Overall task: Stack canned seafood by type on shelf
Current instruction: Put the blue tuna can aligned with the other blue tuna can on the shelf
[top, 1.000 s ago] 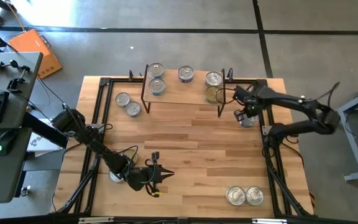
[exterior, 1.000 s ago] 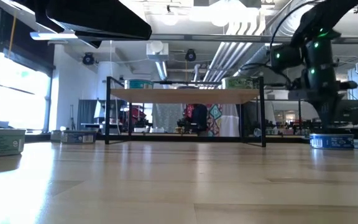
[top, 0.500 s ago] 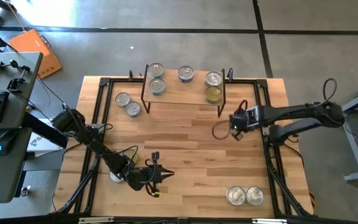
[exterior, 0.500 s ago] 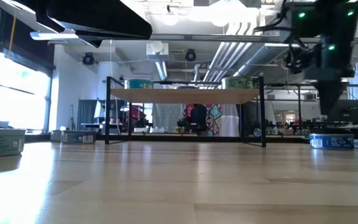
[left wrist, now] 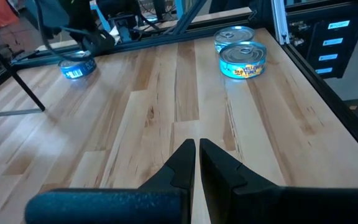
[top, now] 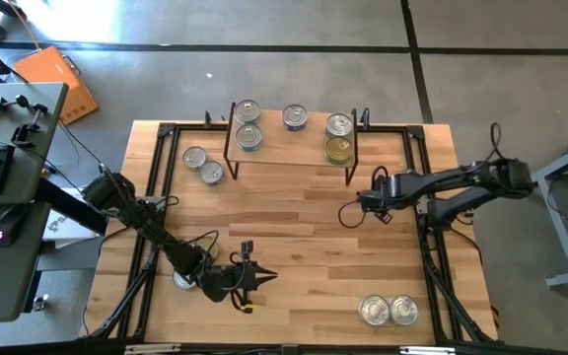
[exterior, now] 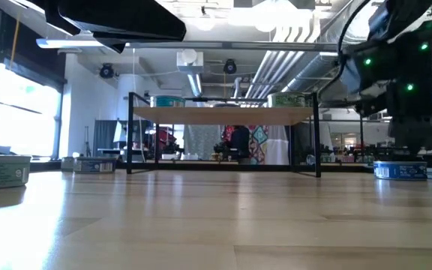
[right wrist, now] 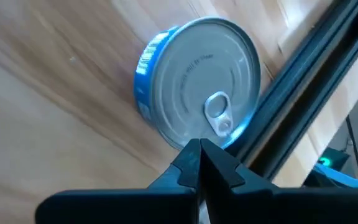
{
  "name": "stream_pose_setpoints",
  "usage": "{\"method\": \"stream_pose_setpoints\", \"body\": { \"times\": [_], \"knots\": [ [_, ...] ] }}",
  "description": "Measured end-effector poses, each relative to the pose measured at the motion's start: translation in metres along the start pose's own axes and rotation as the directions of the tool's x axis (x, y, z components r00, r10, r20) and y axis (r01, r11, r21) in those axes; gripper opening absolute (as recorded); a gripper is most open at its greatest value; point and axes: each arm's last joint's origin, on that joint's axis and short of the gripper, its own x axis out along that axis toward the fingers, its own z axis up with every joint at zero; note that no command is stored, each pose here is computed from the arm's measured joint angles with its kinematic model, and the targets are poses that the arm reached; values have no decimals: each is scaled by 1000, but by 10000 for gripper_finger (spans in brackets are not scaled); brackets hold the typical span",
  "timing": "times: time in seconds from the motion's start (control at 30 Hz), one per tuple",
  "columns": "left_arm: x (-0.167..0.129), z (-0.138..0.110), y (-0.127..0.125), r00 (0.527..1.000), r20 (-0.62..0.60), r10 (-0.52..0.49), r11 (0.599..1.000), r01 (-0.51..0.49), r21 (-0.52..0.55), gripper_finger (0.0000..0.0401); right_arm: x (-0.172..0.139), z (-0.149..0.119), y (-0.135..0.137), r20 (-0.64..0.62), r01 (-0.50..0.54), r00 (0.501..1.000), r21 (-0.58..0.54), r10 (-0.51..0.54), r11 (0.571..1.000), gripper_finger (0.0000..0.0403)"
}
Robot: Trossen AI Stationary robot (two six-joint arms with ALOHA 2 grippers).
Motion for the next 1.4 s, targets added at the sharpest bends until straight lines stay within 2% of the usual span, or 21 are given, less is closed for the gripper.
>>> {"method": "stream_pose_setpoints", "body": {
  "times": [0.1, 0.47, 0.67, 0.77, 0.83, 0.93, 1.0, 1.07, 1.17, 1.2, 1.27, 1.33, 1.4],
  "knots": [
    [0, 0, 0, 1000, 2, 0, 1000, 0, -2, 14, 5, 7, 3, -13, 2, 1000, 15, -2, 1000, 0],
    [0, 0, 0, 1000, 3, 0, 1000, 0, -3, 14, 18, 15, 20, -49, 27, 998, -77, -31, 997, 0],
    [0, 0, 0, 1000, 4, 0, 1000, 0, -6, 14, -6, 20, 35, -8, -142, 990, -95, 142, 985, 0],
    [0, 1, 0, 1000, 5, 0, 1000, 0, -7, 14, -22, 25, 50, 27, -298, 952, -137, 304, 945, 0],
    [0, 1, 0, 1000, 11, -1, 1000, 1, -12, 14, -32, 28, 63, 83, -412, 899, -175, 430, 894, 0],
    [0, 2, 0, 1000, 19, -2, 1000, 2, -18, 14, -46, 32, 90, 196, -546, 780, -251, 594, 799, 0],
    [0, 2, 0, 1000, 21, -3, 1000, 3, -19, 14, -53, 33, 107, 264, -590, 697, -319, 667, 742, 0],
    [0, 3, -1, 1000, 23, -4, 1000, 4, -21, 14, -62, 35, 127, 334, -625, 587, -392, 737, 675, 0],
    [0, 3, 0, 1000, 28, -4, 1000, 5, -25, 14, -77, 33, 149, 419, -607, 421, -529, 804, 594, 0],
    [0, 3, 0, 1000, 29, -4, 1000, 4, -25, 14, -84, 30, 153, 456, -588, 371, -560, 809, 584, 0],
    [0, 4, -1, 999, 33, -4, 1000, 5, -28, 14, -97, 22, 160, 535, -543, 288, -591, 794, 596, 0],
    [0, 4, 0, 999, 33, -3, 1000, 4, -29, 14, -106, 11, 163, 606, -497, 249, -589, 755, 637, 0],
    [1, 4, 1, 999, 32, 0, 1000, 1, -31, 14, -113, -2, 166, 664, -461, 233, -568, 711, 682, 0]
  ]
}}
